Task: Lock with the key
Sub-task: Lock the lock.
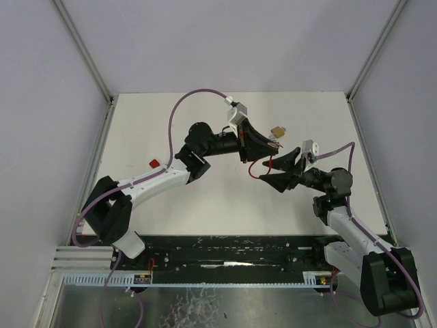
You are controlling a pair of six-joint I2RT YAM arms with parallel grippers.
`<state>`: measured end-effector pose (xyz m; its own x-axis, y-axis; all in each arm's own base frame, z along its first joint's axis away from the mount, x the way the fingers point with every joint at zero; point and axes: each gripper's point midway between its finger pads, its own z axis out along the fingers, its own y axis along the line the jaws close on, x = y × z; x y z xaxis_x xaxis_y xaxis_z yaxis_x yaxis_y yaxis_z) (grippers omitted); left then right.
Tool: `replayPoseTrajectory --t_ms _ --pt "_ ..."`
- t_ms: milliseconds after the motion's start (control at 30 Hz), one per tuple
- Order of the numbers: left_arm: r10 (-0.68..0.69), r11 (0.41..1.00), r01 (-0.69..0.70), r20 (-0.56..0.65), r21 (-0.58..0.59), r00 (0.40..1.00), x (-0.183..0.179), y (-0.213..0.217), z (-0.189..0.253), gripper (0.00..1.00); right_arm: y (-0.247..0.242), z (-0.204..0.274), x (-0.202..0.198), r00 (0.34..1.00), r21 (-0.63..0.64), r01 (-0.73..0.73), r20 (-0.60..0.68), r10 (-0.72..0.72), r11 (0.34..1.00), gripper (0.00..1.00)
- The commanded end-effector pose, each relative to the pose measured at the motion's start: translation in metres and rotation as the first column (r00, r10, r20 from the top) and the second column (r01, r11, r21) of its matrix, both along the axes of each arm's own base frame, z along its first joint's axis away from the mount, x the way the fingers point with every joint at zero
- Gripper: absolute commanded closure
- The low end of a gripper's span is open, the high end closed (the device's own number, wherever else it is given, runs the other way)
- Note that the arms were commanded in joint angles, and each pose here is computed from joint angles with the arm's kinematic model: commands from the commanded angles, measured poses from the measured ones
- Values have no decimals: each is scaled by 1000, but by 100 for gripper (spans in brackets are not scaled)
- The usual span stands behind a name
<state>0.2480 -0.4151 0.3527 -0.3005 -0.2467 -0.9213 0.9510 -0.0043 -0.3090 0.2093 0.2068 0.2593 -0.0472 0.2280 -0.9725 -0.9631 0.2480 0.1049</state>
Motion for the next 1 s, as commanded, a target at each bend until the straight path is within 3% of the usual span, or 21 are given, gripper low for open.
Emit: replayPoseTrajectory --t_ms 0,167,267,467,633,967 --pt "15 995 -13 19 -101 1000 0 -1 20 100 1 24 2 1000 41 14 9 -15 999 50" --pt "5 994 -4 13 -111 1000 -2 -3 19 98 1 28 0 1000 49 15 3 -15 999 85" --pt "-12 995 13 16 -104 1000 -7 -5 15 93 -1 31 2 1000 56 30 8 -30 998 99" --pt "-13 995 15 15 -102 1000 -13 -3 3 73 -4 38 0 999 88 34 3 -34 996 100" --pt "-14 995 16 22 -98 1000 -15 -2 -4 63 -5 38 1 999 94 37 -6 -37 995 100" --pt "13 987 -8 28 -160 1000 -19 3 8 58 -6 33 4 999 87 52 -7 -51 995 100"
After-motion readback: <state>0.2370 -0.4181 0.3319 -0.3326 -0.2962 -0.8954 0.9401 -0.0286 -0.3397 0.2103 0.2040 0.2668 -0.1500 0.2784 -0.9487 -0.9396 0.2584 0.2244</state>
